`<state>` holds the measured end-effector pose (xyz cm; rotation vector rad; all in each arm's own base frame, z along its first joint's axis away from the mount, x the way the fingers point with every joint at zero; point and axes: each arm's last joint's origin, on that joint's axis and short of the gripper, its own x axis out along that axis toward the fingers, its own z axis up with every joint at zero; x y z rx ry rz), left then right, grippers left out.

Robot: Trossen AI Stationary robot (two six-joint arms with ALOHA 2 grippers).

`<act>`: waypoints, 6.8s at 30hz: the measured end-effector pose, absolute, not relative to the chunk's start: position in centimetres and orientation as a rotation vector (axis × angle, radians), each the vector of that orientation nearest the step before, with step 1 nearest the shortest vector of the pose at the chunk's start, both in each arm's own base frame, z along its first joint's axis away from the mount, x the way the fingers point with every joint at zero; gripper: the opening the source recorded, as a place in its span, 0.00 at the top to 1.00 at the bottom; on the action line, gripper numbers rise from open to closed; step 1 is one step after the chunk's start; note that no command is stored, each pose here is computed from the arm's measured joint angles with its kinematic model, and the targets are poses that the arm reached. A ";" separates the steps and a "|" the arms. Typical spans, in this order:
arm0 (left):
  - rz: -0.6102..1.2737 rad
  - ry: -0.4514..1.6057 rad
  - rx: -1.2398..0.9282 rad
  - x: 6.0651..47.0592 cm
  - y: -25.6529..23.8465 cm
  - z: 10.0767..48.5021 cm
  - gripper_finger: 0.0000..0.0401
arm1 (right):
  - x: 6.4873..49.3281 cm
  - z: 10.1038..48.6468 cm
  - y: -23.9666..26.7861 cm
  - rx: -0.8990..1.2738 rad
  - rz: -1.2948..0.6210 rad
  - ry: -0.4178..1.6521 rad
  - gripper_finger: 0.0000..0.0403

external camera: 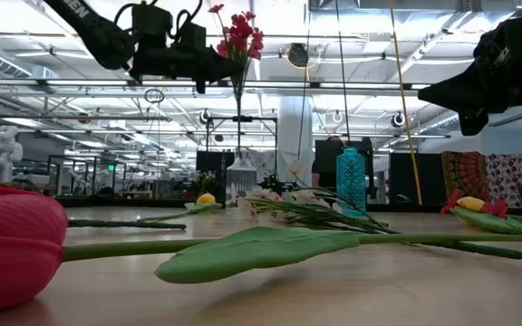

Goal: Sort flowers into vase by color
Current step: Put the left red flower into the transparent vase, then put the right yellow tulip into the blue vase

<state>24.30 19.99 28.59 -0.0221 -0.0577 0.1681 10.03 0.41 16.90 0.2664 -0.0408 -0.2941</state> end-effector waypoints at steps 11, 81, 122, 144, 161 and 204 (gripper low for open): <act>0.156 -0.027 -0.056 24.9 20.0 27.7 0.88 | 10.0 16.9 0.4 0.267 -0.294 -0.041 1.00; 0.577 0.614 -0.740 19.6 13.1 26.2 0.40 | 10.0 16.9 0.4 0.267 -0.294 -0.041 1.00; 0.587 1.165 -0.643 18.3 7.1 23.6 0.40 | 19.9 28.1 2.3 0.554 -0.859 0.618 1.00; 0.484 1.198 -0.438 17.5 9.0 23.6 0.40 | 23.2 19.6 9.8 1.268 -1.173 1.111 0.87; 0.497 1.188 -0.468 17.6 9.0 23.6 0.40 | 21.4 13.9 8.2 1.303 -1.163 1.081 0.63; 0.513 1.116 -0.546 18.0 9.1 23.8 0.40 | 20.5 28.8 1.3 0.340 -0.754 0.120 0.99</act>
